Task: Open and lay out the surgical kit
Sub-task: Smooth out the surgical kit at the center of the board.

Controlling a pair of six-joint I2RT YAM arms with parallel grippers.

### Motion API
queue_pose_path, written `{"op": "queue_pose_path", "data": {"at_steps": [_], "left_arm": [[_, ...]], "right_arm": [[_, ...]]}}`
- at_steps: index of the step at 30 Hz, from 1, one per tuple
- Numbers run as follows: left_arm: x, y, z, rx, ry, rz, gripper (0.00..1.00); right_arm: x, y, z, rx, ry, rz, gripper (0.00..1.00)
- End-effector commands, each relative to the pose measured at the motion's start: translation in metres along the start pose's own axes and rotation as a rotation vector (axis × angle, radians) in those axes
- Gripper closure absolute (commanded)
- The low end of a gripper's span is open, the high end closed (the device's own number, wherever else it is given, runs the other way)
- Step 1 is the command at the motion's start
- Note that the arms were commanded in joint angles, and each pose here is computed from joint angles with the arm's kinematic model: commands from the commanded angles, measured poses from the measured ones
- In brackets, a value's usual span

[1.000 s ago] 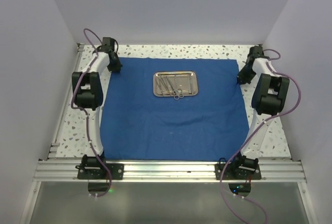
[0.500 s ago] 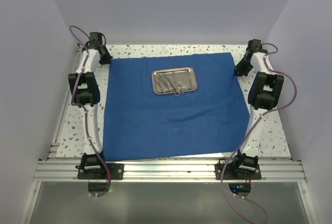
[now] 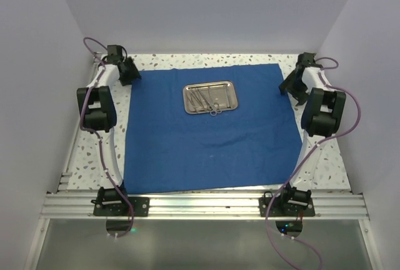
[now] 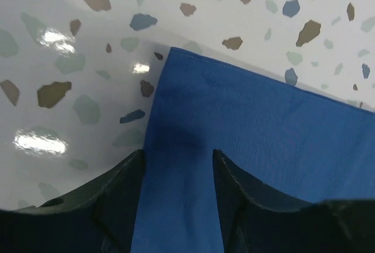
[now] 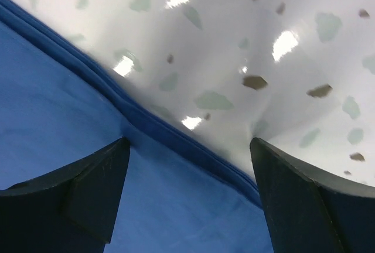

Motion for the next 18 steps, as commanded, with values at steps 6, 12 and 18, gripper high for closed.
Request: {"op": "queue_pose_path", "data": {"at_steps": [6, 12, 18], "left_arm": [[-0.041, 0.017, -0.019, -0.055, 0.029, 0.105, 0.90], [-0.036, 0.050, -0.015, -0.022, 0.000, 0.087, 1.00], [0.016, 0.051, -0.012, -0.021, -0.040, -0.015, 1.00]], "right_arm": [[-0.006, -0.063, -0.030, 0.007, -0.016, -0.031, 0.13], [-0.015, -0.091, -0.045, 0.038, -0.008, -0.033, 0.14], [-0.033, -0.112, -0.033, 0.187, -0.025, 0.035, 0.18]]}}
Point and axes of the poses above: each gripper's point midway between its finger pads, its own y axis out along the fingers, its own z axis along the line the jaws close on, x = y × z, the point moved 7 cm from there along -y, back along the fingers, and after that the axes turned 13 degrees about y, right-handed, at the moved point
